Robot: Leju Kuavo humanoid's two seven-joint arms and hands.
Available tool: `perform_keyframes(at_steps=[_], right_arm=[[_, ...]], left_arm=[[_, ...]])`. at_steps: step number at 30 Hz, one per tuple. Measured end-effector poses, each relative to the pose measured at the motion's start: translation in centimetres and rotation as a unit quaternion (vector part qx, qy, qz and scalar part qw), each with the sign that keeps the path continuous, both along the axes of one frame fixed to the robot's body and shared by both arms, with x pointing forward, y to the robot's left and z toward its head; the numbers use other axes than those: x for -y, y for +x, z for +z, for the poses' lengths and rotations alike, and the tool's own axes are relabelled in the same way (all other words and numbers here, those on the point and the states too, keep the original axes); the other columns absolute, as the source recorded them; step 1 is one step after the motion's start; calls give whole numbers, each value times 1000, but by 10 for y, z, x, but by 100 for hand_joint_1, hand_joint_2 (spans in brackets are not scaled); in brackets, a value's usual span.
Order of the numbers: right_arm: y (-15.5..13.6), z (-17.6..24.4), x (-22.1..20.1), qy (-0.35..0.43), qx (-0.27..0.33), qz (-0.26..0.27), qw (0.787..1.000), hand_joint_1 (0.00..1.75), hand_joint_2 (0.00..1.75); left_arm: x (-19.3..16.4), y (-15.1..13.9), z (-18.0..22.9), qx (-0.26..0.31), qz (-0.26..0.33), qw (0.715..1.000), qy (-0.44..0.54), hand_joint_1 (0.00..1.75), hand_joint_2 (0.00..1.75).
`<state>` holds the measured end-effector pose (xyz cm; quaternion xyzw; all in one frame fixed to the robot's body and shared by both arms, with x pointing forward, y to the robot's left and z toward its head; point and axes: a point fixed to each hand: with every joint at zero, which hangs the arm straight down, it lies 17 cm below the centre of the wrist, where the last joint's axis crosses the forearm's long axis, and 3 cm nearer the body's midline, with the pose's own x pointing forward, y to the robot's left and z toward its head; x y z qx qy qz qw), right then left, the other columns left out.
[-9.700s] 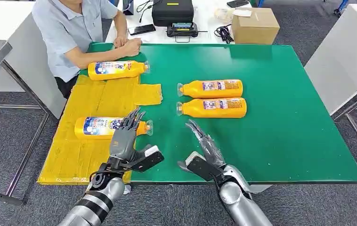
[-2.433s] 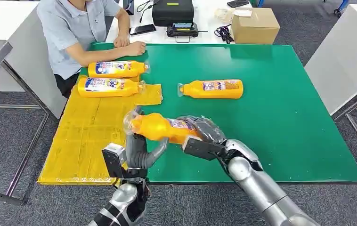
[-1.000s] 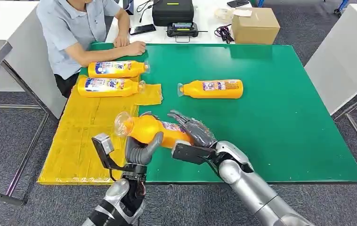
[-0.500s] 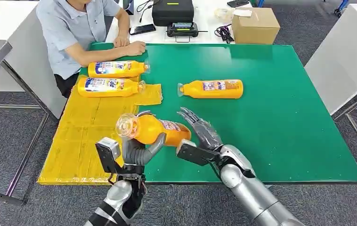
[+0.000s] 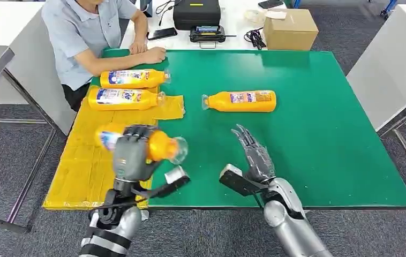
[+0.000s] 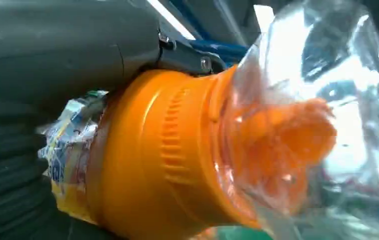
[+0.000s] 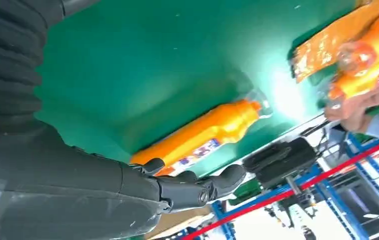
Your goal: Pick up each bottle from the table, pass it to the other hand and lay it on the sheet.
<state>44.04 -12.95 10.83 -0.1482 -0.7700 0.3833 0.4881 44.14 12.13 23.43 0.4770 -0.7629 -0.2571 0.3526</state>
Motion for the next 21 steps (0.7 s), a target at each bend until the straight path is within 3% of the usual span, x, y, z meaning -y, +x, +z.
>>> perform_keyframes(at_steps=[1,3,4,5,9,15,16,17,18,21], right_arm=[[-1,0,2,1,0,-3,1000,0,175],[-3,-2,7,-1,2,-9,1000,0,175],[-5,-3,9,0,1,-13,1000,0,175],[-7,-4,12,0,0,-17,1000,0,175],[-16,-12,28,5,-7,-38,999,0,175],[-23,-18,45,15,-15,-59,998,0,175],[-24,-18,46,16,-16,-61,998,0,175],[-24,-18,47,16,-15,-62,998,0,175],[-23,-18,48,17,-15,-63,998,0,175],[-23,-18,49,19,-17,-64,998,0,175]], left_arm=[[-5,0,1,0,10,1000,0,173,175],[-18,2,3,-3,41,999,1,147,175],[-29,4,0,-10,63,998,0,145,175],[-40,6,-5,-19,85,996,-6,84,175],[-79,26,-53,-117,181,977,1,84,175],[-62,32,-85,-141,152,975,80,84,175],[-62,33,-87,-141,151,974,87,96,175],[-61,34,-89,-142,149,974,93,150,175],[-61,34,-91,-144,148,973,100,168,175],[-59,42,-111,-181,139,964,137,175,175]])
